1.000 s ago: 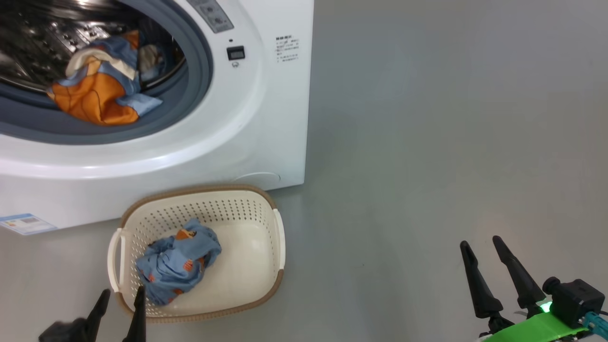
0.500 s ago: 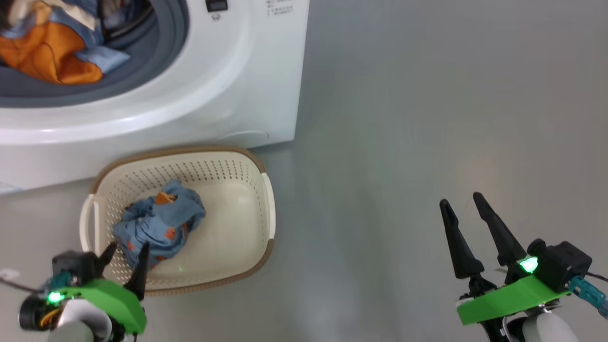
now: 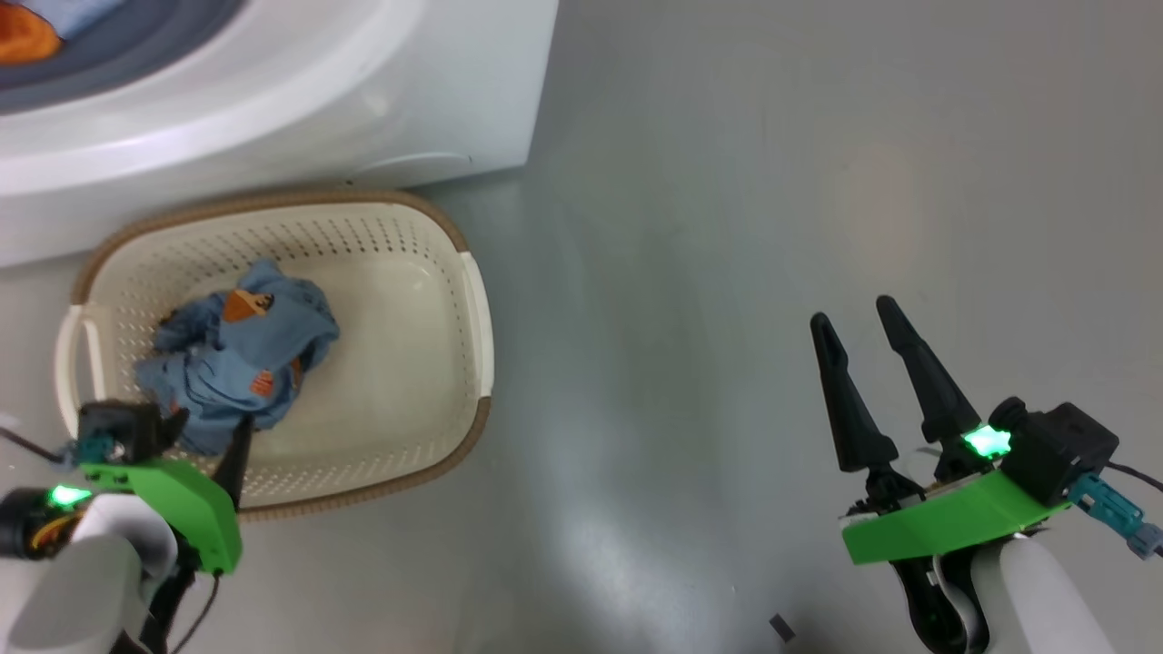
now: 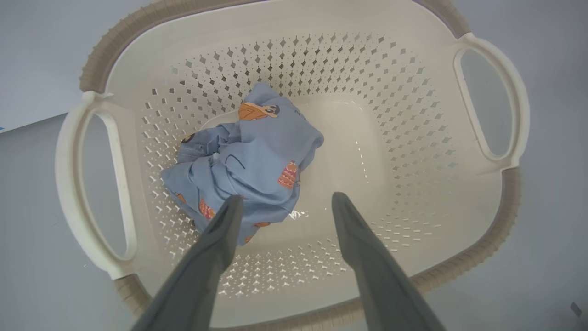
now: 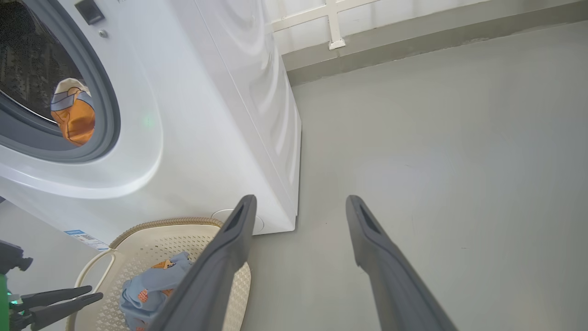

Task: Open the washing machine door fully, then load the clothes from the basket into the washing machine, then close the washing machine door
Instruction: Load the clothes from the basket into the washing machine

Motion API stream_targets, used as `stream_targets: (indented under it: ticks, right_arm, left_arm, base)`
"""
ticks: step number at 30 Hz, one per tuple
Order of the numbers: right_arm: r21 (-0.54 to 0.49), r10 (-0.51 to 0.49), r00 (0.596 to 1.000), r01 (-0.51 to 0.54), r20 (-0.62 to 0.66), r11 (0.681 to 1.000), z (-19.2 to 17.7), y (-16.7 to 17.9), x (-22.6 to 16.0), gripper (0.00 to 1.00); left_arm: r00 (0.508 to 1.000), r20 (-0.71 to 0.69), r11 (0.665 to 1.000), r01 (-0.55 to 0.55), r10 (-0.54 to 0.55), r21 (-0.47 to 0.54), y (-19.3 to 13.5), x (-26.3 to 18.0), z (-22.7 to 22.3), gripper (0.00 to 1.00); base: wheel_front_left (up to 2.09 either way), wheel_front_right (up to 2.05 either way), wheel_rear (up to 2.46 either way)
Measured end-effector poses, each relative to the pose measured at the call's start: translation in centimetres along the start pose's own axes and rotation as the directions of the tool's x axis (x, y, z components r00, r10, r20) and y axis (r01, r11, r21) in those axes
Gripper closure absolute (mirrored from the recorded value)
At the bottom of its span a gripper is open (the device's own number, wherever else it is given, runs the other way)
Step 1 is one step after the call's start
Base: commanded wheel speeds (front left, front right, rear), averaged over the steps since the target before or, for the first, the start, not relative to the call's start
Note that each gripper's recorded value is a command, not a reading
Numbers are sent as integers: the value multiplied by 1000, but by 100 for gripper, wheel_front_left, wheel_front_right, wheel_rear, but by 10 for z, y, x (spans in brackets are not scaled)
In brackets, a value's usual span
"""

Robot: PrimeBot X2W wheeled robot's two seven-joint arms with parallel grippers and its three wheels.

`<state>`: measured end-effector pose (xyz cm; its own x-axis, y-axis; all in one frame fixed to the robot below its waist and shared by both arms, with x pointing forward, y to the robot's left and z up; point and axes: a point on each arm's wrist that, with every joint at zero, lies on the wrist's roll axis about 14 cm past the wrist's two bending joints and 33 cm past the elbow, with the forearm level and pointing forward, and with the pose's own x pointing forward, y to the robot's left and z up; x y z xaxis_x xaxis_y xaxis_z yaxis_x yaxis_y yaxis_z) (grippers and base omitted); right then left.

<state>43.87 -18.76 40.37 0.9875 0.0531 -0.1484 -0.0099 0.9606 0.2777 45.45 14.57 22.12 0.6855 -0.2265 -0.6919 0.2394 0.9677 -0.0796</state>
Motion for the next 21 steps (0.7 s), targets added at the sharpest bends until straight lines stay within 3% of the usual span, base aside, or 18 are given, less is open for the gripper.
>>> stream_targets:
  ticks: [21]
  right_arm:
    - [-8,-16,997,16,-77,1000,-41,-8,24,0]
  left_arm:
    - [994,-108,993,46,-34,110,12,71,-19,0]
  base:
    - [0,0,0]
